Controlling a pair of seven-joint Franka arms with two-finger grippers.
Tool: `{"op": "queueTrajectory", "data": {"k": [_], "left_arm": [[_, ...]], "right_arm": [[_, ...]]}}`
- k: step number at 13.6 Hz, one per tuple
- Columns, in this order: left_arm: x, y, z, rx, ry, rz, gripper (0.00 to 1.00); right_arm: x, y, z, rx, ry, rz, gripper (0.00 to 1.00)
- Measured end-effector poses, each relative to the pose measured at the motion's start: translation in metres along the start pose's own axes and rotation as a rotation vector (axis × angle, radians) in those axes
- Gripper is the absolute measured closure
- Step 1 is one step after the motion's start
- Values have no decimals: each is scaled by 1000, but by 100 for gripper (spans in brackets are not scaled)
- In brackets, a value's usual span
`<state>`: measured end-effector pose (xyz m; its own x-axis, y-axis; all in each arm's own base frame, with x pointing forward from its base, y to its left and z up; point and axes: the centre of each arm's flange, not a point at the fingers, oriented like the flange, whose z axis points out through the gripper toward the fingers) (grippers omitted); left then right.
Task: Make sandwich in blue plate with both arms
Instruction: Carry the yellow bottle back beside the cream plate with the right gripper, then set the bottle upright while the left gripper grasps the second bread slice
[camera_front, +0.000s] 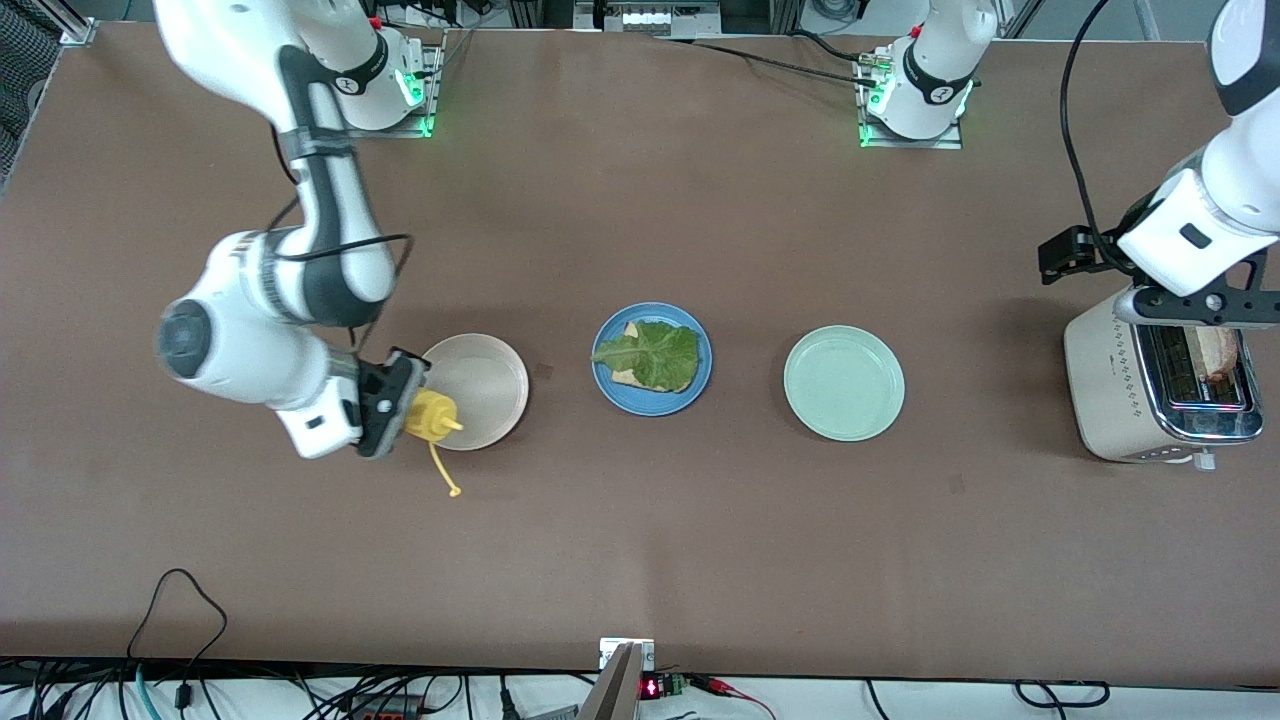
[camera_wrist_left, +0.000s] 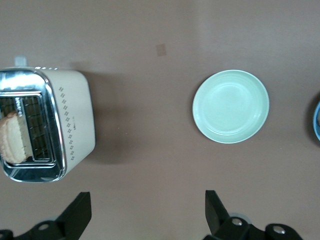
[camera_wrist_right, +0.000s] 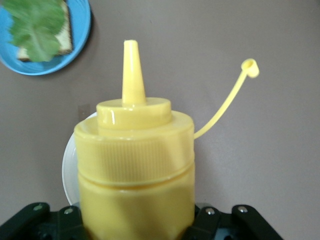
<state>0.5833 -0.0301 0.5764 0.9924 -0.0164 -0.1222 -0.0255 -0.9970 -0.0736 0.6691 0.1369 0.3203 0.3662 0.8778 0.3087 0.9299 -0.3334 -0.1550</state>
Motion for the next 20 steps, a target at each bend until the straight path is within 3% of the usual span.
{"op": "queueTrajectory", "data": {"k": [4, 6, 9, 13, 16, 18, 20], "left_arm": [[16, -94, 51, 17, -91, -136, 0], [26, -143, 90, 45, -137, -164, 0], [47, -184, 130, 64, -106, -73, 0], [57, -250, 181, 50, -54, 47, 0], [52, -271, 212, 26, -88, 55, 0], [47, -273, 225, 14, -112, 68, 6], [43, -278, 228, 6, -119, 120, 27]], "right_arm": [[-98, 37, -27, -2, 209, -113, 61], [-142, 45, -36, -14, 353, -149, 61], [-198, 39, -26, 6, 574, -183, 61], [-243, 24, -20, 76, 711, -255, 61], [-279, 24, -2, 54, 815, -258, 61], [-307, 27, 24, 29, 882, -235, 61], [-325, 26, 49, 31, 932, -207, 61]]}}
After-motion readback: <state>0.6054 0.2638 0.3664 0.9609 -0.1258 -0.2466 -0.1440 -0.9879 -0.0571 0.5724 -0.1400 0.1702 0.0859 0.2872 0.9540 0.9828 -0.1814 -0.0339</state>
